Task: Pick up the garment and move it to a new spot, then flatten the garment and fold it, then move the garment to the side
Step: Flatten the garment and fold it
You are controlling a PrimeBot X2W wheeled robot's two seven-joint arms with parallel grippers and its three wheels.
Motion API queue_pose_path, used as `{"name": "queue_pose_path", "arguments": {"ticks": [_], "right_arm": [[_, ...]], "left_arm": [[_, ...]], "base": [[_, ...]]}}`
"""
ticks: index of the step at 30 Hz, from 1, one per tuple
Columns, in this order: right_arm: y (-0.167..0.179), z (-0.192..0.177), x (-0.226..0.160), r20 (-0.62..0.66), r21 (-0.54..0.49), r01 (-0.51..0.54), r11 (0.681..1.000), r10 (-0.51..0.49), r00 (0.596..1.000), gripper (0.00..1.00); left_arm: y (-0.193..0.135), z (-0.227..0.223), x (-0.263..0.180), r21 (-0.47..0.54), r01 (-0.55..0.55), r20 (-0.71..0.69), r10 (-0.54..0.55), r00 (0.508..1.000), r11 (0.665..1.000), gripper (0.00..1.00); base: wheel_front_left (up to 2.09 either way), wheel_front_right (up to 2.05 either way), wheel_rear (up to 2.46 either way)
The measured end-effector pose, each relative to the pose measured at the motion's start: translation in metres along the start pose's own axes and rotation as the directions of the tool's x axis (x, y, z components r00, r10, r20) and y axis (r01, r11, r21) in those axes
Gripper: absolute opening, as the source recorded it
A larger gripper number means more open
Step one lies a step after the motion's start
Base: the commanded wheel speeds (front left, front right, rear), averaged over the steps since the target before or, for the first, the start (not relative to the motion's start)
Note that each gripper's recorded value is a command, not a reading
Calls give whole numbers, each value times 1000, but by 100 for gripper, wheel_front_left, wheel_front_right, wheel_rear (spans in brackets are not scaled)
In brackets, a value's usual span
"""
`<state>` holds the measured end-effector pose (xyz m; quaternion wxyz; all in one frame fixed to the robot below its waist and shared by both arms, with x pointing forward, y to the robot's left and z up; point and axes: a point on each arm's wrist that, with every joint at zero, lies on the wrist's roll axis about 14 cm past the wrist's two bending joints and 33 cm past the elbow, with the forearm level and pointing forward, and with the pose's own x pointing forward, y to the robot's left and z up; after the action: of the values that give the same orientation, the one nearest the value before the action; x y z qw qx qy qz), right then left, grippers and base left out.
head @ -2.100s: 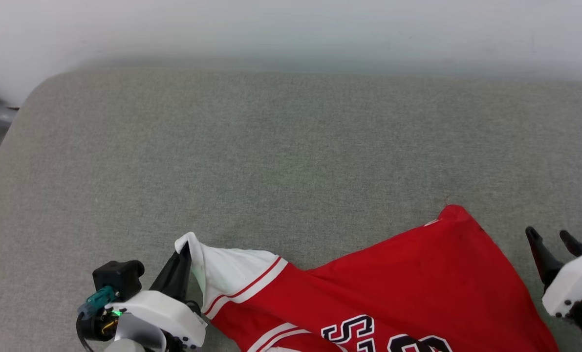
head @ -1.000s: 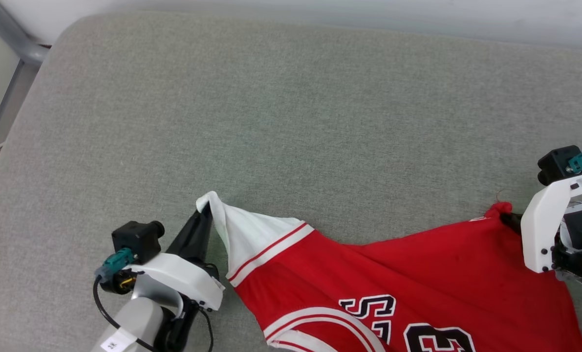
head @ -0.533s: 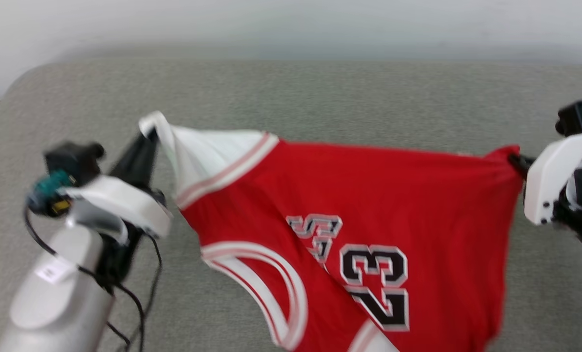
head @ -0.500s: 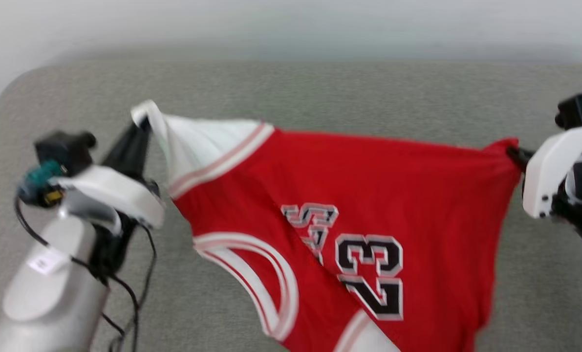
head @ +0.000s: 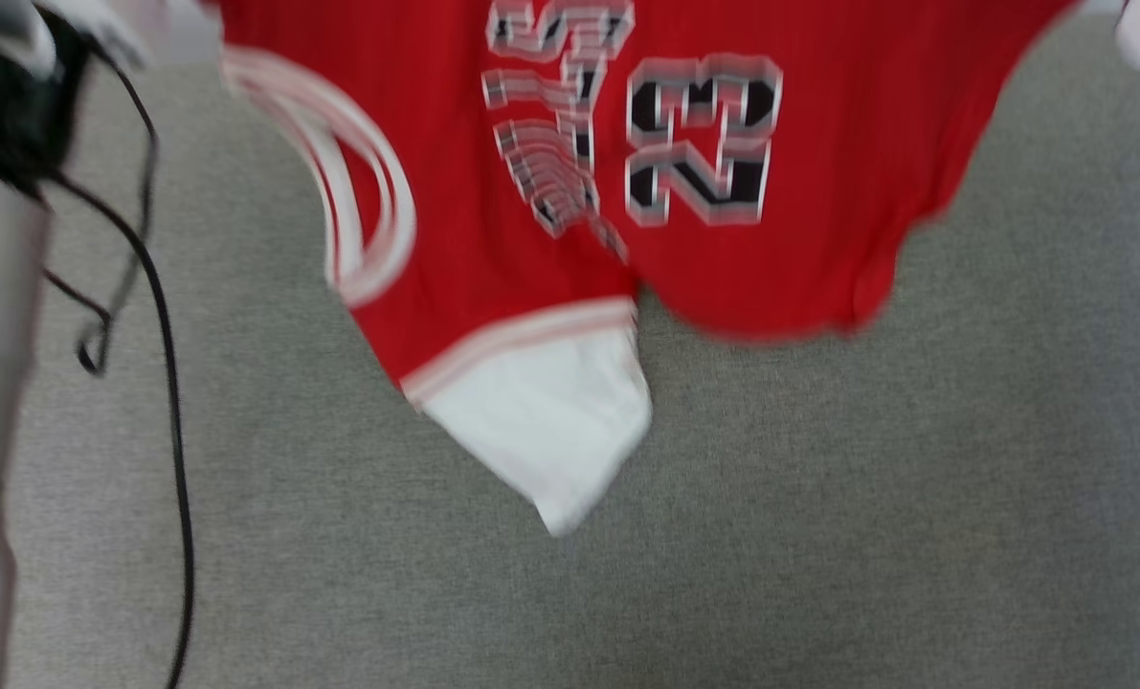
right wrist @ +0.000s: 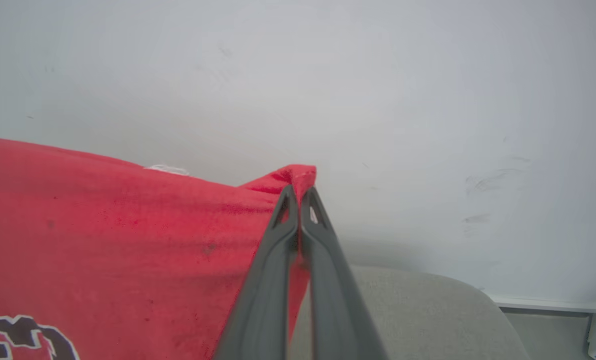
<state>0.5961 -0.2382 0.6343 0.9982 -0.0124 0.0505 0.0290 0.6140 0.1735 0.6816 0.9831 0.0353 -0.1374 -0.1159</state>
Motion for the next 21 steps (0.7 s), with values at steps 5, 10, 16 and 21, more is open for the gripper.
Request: {"name": "queue_pose_path", "arguments": {"ticks": [5,10,16,21], "right_arm": [[-6,63,27,181,-23,24,999,-20,983,0],[-11,88,55,264,-45,50,998,-37,964,0],[-8,63,100,233,-48,46,998,-33,972,0],[9,2,135,129,-41,6,999,-1,992,0]], "left_arm": [[18,34,47,67,-28,95,21,995,997,0],[28,46,82,103,-54,160,37,986,993,0],[37,11,111,91,-64,129,52,990,994,0],[41,-66,116,33,-66,6,66,998,997,0]], "base": [[0,0,0],[0,0,0],[0,0,0],[0,0,0]]}}
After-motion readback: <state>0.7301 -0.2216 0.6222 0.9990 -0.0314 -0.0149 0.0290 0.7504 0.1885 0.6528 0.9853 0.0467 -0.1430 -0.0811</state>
